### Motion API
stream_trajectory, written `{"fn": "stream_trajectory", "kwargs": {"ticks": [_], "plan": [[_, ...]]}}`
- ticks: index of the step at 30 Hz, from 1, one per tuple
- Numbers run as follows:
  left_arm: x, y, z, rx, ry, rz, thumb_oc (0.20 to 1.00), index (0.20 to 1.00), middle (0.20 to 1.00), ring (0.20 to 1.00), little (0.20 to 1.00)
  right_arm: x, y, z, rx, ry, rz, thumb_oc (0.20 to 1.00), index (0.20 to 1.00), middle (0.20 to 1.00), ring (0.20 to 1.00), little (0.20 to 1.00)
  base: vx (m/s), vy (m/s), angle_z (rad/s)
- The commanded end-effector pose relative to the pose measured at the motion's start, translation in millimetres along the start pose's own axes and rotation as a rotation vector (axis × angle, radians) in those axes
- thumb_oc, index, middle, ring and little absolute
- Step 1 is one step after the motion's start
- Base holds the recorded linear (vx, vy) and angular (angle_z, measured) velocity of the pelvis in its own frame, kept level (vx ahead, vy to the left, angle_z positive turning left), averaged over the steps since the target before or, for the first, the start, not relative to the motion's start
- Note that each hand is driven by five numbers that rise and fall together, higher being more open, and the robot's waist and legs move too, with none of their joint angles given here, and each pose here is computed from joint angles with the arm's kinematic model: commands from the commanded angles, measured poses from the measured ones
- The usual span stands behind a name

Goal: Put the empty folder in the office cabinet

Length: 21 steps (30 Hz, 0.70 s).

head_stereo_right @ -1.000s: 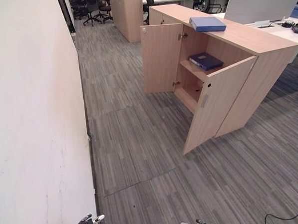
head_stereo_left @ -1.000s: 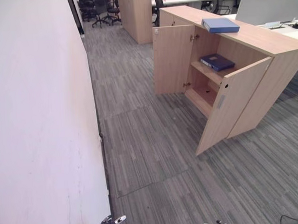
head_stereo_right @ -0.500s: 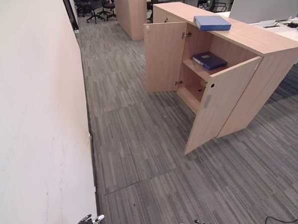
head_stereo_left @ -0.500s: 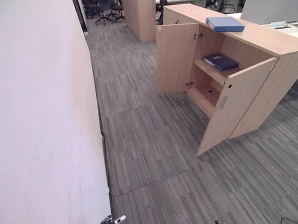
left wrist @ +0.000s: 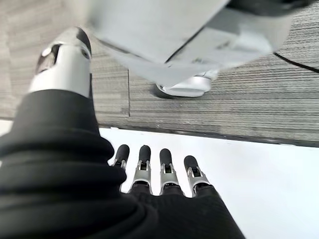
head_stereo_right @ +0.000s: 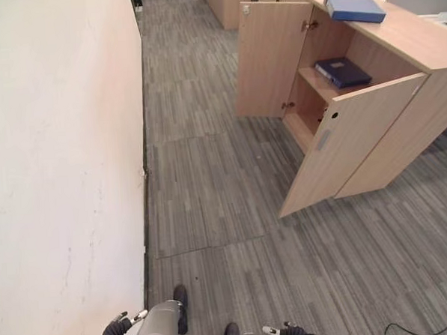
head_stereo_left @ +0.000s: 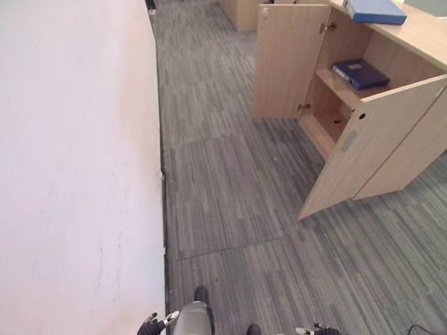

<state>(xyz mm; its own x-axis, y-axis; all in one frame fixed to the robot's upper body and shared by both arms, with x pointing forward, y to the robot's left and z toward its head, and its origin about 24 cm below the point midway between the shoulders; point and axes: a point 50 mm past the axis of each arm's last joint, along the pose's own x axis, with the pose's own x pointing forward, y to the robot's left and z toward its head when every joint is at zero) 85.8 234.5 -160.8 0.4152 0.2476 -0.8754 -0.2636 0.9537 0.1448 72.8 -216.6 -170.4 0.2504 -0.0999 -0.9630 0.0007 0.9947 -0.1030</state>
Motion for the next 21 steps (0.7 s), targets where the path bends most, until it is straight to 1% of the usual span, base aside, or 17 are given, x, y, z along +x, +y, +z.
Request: {"fn": "stream_trajectory", "kwargs": {"ticks": [1, 2, 7, 10, 14, 17, 21], "plan": [[-1, -4, -3, -0.023, -0.015, 0.001, 1.0, 1.0, 1.0, 1.0, 1.0, 0, -1, 1, 0.015, -0.013, -0.003, 1.0, 1.0, 1.0, 1.0, 1.0, 0.53, 0.259, -0.1], [-5, 0, -21, -0.049, 0.042, 0.018, 1.0, 1.0, 1.0, 1.0, 1.0, -1, -1, -11, 0.006, 0.02, 0.003, 1.0, 1.0, 1.0, 1.0, 1.0, 0.52, 0.264, -0.21], [-7, 7, -24, -0.039, 0.053, 0.027, 1.0, 1.0, 1.0, 1.0, 1.0, -3, -1, -27, -0.019, 0.084, 0.011, 1.0, 1.0, 1.0, 1.0, 1.0, 0.38, 0.224, -0.41], [-5, 11, -18, -0.029, 0.029, 0.035, 1.0, 1.0, 1.0, 1.0, 1.0, -4, -1, -30, -0.052, 0.094, 0.017, 1.0, 1.0, 1.0, 1.0, 1.0, 0.43, 0.362, -0.09], [-3, 8, -8, 0.026, 0.001, 0.014, 1.0, 1.0, 1.0, 1.0, 1.0, -3, -9, -16, -0.04, 0.051, -0.01, 1.0, 1.0, 1.0, 1.0, 1.0, 0.26, 0.331, 0.0], [0, 6, 3, 0.068, -0.027, 0.001, 1.0, 1.0, 1.0, 1.0, 1.0, 0, -2, 4, -0.054, -0.016, 0.011, 1.0, 1.0, 1.0, 1.0, 1.0, 0.28, 0.34, 0.56], [0, 3, 0, 0.067, -0.014, -0.01, 1.0, 1.0, 1.0, 1.0, 1.0, 0, 2, 12, -0.011, -0.054, 0.029, 1.0, 1.0, 1.0, 1.0, 1.0, 0.14, -0.017, 0.43]]}}
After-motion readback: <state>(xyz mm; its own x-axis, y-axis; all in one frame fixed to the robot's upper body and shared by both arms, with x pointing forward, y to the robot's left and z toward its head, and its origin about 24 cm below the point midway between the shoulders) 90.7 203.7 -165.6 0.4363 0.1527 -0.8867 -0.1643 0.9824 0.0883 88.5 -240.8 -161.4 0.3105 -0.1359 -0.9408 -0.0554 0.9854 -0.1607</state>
